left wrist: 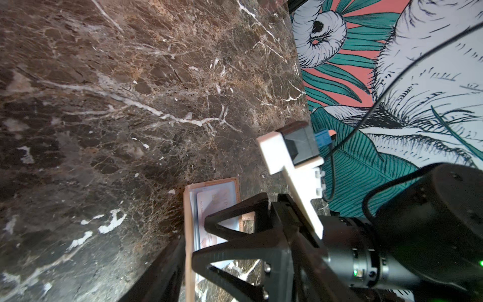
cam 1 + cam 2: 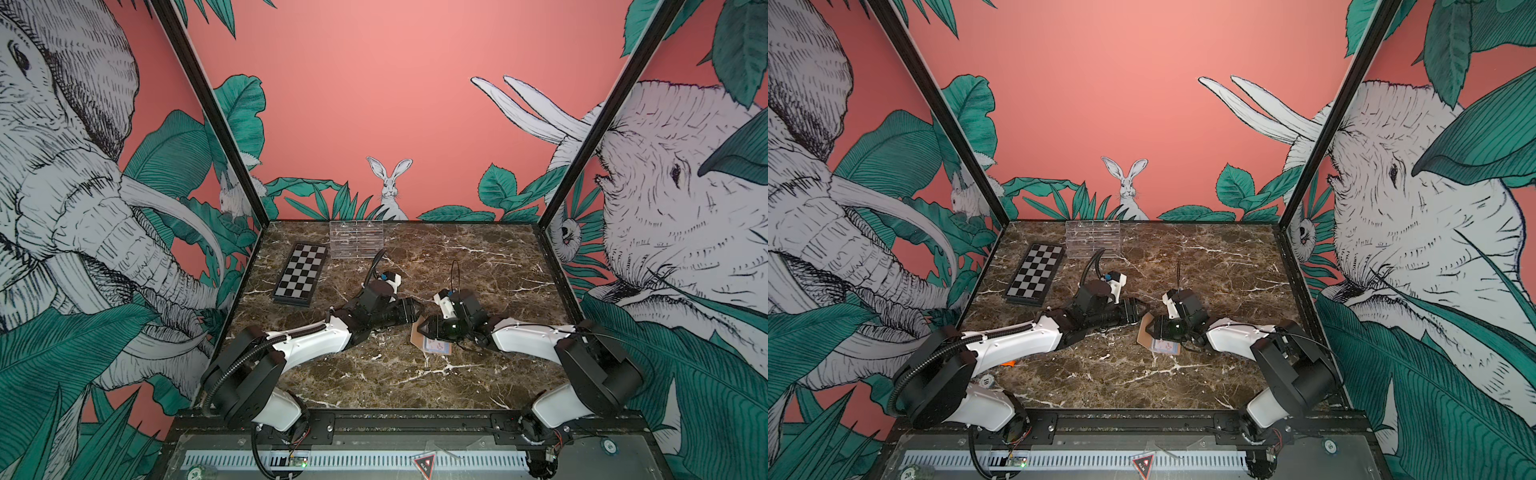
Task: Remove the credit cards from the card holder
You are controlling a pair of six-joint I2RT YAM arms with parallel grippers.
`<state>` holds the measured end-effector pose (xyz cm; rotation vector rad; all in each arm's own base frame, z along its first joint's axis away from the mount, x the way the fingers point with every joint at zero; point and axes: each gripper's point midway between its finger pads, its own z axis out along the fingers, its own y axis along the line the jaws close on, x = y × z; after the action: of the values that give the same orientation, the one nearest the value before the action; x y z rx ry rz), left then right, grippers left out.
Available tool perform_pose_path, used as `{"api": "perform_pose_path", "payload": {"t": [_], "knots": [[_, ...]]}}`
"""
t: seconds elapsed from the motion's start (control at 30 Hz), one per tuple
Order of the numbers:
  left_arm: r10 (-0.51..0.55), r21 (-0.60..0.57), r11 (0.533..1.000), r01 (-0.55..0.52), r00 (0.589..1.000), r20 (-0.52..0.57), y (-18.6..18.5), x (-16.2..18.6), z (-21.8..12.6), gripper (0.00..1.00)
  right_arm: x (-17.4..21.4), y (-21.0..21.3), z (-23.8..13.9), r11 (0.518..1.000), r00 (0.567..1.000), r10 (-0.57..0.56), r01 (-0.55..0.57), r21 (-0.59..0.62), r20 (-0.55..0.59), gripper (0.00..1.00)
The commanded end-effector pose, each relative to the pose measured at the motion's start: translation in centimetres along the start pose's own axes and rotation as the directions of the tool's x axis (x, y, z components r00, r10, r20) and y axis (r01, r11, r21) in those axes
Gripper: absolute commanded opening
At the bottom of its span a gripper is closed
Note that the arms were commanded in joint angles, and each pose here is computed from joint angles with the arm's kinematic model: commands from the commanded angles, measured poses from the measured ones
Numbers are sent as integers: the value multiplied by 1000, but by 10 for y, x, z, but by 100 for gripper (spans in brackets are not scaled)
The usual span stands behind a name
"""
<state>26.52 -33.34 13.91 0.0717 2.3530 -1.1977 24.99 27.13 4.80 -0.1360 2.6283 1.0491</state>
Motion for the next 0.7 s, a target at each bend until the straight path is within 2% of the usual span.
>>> {"api": "perform_pose_path", "payload": {"t": [0.0,0.2,0.67], "knots": [[-37,69,997,35,999,27,-12,-11,3,62,-3,6,7,1000,1000,-10,10,8,5,51],[-86,70,994,87,996,-15,-2,-1,19,54,2,-2,21,999,999,11,-10,45,-31,44],[-190,-46,981,187,977,-95,54,36,52,33,9,-5,16,997,999,9,-5,82,-48,41]]}}
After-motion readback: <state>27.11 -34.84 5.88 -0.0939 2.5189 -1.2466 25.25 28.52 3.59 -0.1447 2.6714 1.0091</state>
